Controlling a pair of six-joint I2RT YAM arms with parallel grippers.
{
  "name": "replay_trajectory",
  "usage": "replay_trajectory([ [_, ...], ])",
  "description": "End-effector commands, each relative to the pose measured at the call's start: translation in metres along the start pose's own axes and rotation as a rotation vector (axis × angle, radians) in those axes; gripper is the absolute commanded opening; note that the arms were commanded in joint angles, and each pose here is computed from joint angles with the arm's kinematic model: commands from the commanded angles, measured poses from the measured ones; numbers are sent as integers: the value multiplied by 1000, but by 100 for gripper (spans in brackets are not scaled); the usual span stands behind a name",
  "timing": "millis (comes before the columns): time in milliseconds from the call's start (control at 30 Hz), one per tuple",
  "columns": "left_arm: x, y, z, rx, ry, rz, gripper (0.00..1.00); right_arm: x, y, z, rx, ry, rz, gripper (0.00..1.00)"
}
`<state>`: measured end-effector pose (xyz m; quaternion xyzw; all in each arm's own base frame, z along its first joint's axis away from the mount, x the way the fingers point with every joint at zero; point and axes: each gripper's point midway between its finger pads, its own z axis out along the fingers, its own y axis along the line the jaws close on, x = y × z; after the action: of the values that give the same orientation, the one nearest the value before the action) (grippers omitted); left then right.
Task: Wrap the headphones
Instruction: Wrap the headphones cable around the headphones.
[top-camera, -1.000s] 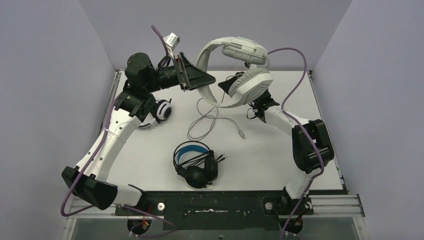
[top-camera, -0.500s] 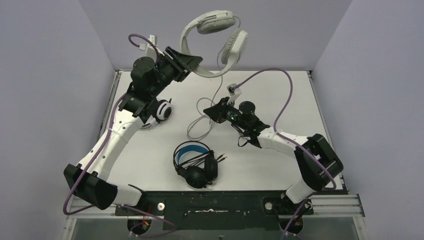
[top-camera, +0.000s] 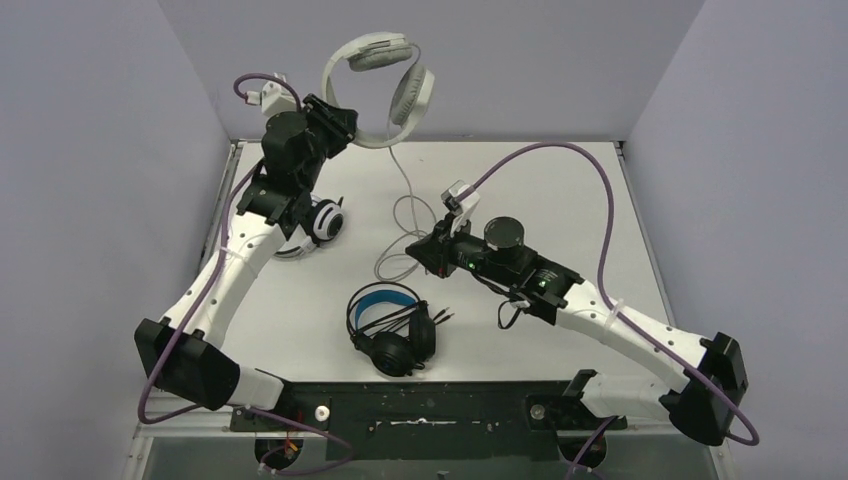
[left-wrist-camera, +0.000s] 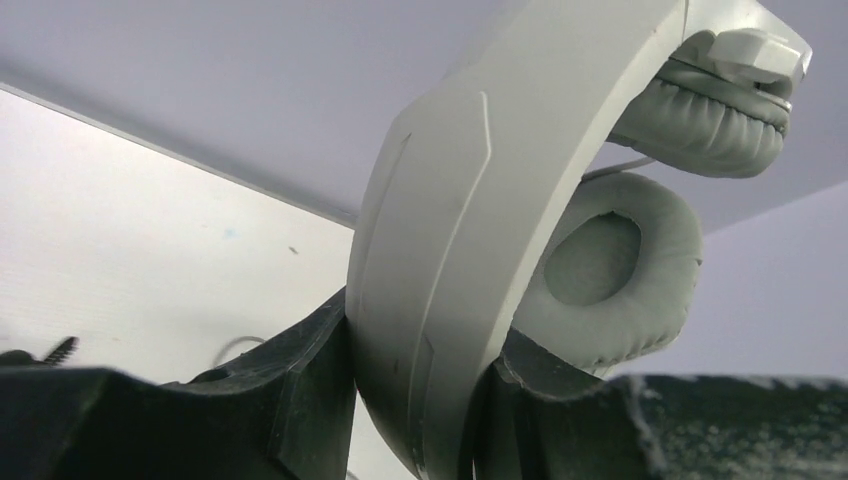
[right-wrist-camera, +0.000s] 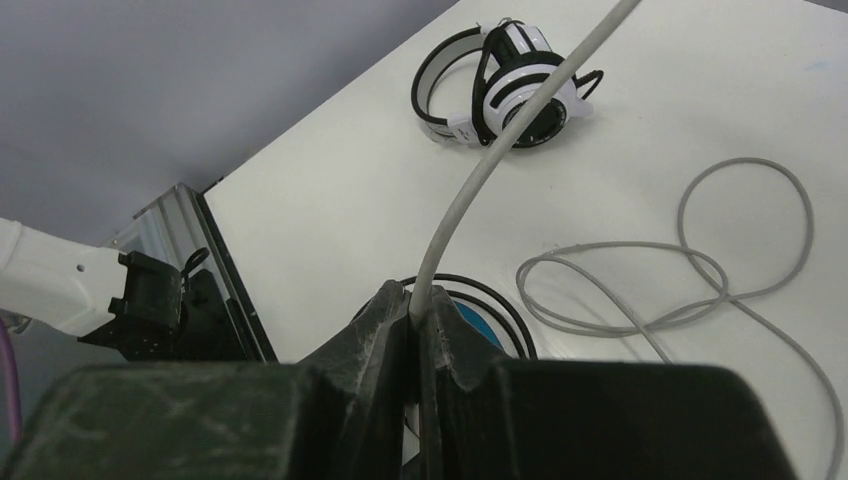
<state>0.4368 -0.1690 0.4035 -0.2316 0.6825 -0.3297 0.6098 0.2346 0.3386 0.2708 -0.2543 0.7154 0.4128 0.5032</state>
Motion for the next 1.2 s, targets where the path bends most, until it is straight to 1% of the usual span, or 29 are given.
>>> replay_trajectory([
  [0, -36, -12, 10, 47, -120, 124, 0, -27, 15, -30, -3, 49, -140, 0],
  [133, -34, -3, 11, 23, -110, 220, 0, -36, 24, -52, -12, 139, -197, 0],
  [200, -32, 1, 10, 19, -106, 261, 0, -41, 21, -61, 17, 192, -236, 0],
  [233, -28, 2, 10, 24, -90, 286, 0, -43, 16, -66, 45, 220, -258, 0],
  [333, -7, 7, 4, 34, 25, 345, 0, -59, 2, -79, 144, 254, -334, 0],
  [467, 28, 2, -15, 92, 218, 418, 0, -82, -15, -89, 248, 249, -435, 0],
  [567, 53, 0, -36, 129, 348, 466, 0, -101, -31, -92, 352, 246, -511, 0],
  [700, 74, -6, -65, 225, 469, 534, 0, -126, -42, -98, 443, 230, -588, 1],
  [833, 95, -16, -88, 355, 569, 549, 0, -149, -47, -101, 496, 190, -634, 3],
  [933, 107, -23, -106, 425, 635, 556, 0, -157, -51, -101, 524, 189, -658, 4],
  [1033, 109, -30, -121, 480, 656, 535, 0, -160, -60, -100, 553, 195, -674, 4],
  [1167, 112, -33, -131, 511, 682, 512, 0, -162, -76, -97, 569, 189, -661, 5],
])
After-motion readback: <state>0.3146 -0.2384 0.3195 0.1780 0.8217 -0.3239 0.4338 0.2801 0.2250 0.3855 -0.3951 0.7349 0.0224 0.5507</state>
